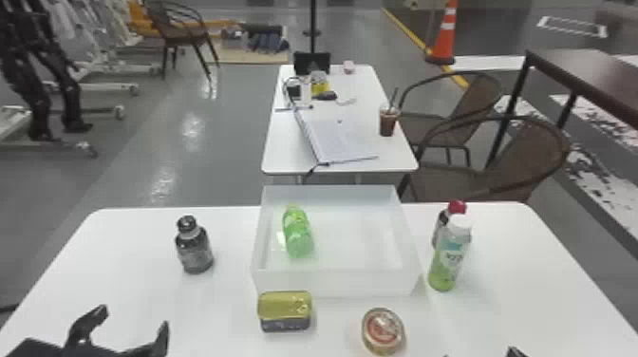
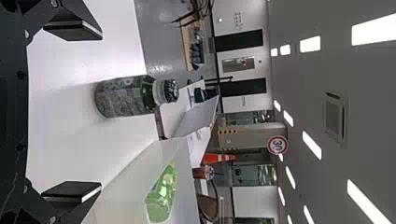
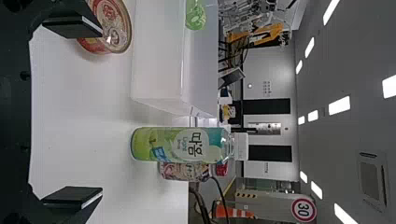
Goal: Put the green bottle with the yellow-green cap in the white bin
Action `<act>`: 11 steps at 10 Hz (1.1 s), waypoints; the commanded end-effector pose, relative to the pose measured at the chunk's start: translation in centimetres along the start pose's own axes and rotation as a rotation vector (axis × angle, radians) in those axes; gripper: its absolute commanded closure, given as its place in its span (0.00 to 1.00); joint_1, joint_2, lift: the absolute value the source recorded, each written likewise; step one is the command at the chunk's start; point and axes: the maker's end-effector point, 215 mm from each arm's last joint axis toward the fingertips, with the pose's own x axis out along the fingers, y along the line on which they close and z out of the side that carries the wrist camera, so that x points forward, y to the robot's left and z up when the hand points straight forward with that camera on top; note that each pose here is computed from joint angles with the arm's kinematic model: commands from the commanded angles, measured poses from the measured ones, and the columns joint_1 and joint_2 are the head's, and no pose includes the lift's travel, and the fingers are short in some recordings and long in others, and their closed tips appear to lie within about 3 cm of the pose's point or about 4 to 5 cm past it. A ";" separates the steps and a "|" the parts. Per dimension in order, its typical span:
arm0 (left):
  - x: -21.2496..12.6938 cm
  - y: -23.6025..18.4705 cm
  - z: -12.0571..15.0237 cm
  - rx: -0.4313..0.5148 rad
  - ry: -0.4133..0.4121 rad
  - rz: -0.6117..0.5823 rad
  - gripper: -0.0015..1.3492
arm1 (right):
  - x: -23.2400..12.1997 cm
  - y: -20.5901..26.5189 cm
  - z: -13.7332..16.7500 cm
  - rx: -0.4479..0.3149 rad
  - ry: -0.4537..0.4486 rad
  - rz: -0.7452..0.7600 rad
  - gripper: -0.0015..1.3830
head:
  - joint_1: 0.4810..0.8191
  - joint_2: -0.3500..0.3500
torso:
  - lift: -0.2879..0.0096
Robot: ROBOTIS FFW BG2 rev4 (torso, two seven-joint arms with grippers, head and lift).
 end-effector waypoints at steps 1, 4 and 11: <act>-2.3 1.5 -2.0 -0.026 0.029 0.042 0.12 | -0.1 0.0 0.1 -0.002 -0.001 0.000 0.08 | 0.20 0.50 | 0.63; -4.8 2.7 -3.5 -0.081 0.020 0.130 0.12 | -0.2 0.0 0.0 -0.012 0.002 0.002 0.08 | 0.20 0.50 | 0.63; -4.2 1.4 -3.5 -0.112 0.016 0.110 0.12 | -0.3 0.0 0.3 -0.016 -0.007 0.003 0.08 | 0.20 0.50 | 0.63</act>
